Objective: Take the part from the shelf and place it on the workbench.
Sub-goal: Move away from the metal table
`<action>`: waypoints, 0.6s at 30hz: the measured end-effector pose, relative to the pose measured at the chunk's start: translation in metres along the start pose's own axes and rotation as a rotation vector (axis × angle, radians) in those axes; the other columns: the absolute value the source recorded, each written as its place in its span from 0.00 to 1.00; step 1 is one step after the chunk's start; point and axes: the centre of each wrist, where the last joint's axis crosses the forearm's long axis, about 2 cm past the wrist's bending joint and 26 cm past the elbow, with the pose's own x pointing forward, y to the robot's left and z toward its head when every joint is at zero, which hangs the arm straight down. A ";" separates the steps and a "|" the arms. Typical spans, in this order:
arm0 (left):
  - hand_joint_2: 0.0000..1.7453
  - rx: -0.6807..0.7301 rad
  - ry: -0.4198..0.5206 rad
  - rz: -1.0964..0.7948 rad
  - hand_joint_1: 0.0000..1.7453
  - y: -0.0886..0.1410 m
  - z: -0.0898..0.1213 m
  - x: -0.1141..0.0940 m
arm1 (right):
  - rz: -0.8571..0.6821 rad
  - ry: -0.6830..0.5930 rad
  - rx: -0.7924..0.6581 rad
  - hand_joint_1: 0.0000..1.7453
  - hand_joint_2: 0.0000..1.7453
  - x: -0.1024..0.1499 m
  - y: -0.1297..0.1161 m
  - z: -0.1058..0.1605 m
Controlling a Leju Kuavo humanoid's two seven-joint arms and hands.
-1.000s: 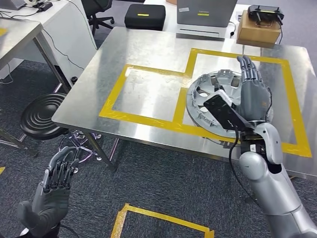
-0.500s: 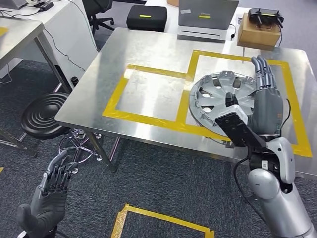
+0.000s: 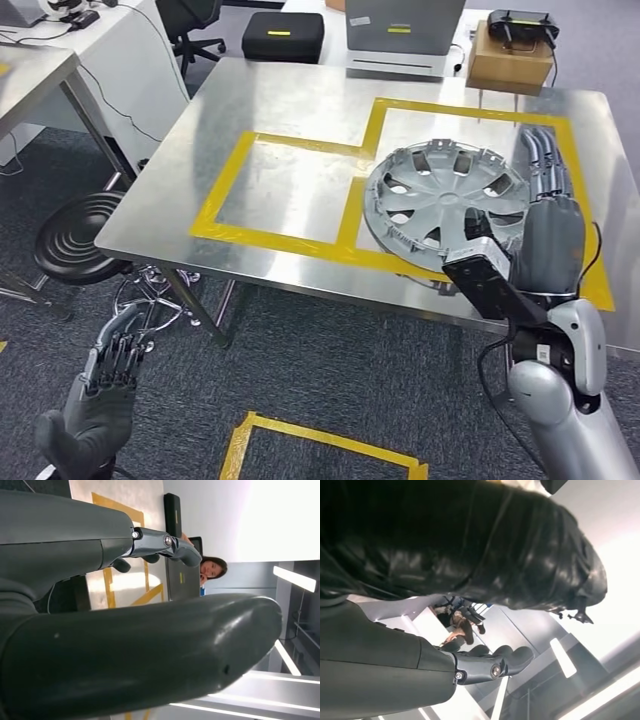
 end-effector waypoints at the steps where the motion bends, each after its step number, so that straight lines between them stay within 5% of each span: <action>1: 0.00 0.000 0.000 0.000 0.00 0.000 0.000 0.000 | -0.002 0.002 0.000 0.00 0.00 0.000 -0.001 0.001; 18: 0.00 0.003 0.014 -0.011 0.00 0.001 0.000 0.000 | -0.061 0.019 -0.005 0.00 0.00 -0.004 -0.007 0.025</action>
